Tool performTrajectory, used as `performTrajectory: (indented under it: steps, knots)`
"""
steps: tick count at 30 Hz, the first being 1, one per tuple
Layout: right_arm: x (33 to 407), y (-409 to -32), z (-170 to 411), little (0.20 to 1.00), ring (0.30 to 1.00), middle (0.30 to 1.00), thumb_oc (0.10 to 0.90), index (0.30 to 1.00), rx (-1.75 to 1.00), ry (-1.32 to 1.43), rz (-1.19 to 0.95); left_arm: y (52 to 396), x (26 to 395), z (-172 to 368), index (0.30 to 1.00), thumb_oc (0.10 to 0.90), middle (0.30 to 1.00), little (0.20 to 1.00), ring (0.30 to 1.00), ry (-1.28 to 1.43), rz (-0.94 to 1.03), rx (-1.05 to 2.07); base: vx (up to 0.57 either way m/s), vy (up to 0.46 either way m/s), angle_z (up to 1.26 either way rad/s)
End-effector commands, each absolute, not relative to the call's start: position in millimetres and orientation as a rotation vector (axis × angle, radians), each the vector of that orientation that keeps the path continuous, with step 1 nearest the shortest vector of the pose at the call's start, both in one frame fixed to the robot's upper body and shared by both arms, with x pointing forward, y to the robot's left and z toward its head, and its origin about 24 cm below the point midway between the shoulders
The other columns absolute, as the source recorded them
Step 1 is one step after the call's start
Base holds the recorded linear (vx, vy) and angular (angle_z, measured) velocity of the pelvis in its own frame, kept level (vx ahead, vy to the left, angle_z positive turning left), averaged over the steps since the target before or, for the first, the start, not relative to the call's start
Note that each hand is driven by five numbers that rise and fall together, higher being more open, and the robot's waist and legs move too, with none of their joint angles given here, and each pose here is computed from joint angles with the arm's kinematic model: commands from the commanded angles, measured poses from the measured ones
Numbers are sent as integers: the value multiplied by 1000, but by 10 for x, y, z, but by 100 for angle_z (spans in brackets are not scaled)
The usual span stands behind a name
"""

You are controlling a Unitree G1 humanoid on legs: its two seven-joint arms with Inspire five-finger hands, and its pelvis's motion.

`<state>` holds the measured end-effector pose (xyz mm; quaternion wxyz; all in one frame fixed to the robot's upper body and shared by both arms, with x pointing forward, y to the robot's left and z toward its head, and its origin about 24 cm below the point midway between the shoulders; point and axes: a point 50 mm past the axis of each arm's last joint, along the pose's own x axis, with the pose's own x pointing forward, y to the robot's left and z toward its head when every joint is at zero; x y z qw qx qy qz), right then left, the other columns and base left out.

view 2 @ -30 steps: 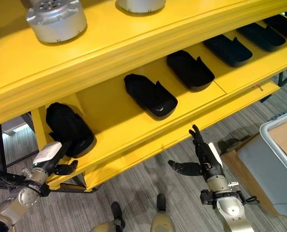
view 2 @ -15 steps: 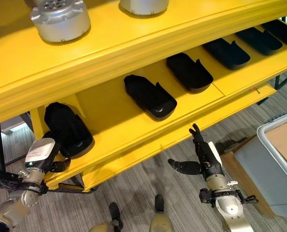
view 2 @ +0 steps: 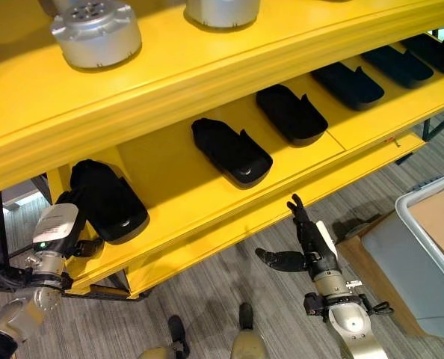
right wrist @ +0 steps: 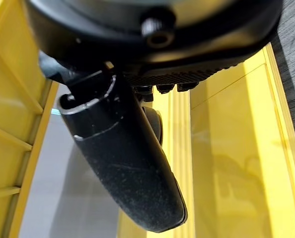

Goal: Move parts from the plastic box to the shelf.

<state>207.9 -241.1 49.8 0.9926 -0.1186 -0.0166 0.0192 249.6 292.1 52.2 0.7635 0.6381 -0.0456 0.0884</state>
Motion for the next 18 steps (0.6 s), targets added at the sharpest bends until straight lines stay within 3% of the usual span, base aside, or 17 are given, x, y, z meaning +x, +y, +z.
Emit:
performTrajectory:
  steps: [1, 13, 18]
  knots:
    - [2218, -2218, 981, 1000, 1000, 1000, 900, 1000, -205, -308, 98, 2952, 2722, 1035, 1000, 900, 1000, 1000, 1000, -314, 355, 1423, 0, 0, 0]
    - [2224, -2193, 984, 1000, 1000, 1000, 900, 1000, -195, -314, 113, 2937, 2689, 1004, 1000, 900, 1000, 1000, 1000, -298, 349, 1439, 0, 0, 0]
    - [2186, -2195, 1002, 1000, 1000, 1000, 900, 1000, -195, -329, 120, 3014, 2586, 1053, 1000, 900, 1000, 1000, 1000, -377, 435, 1466, 0, 0, 0]
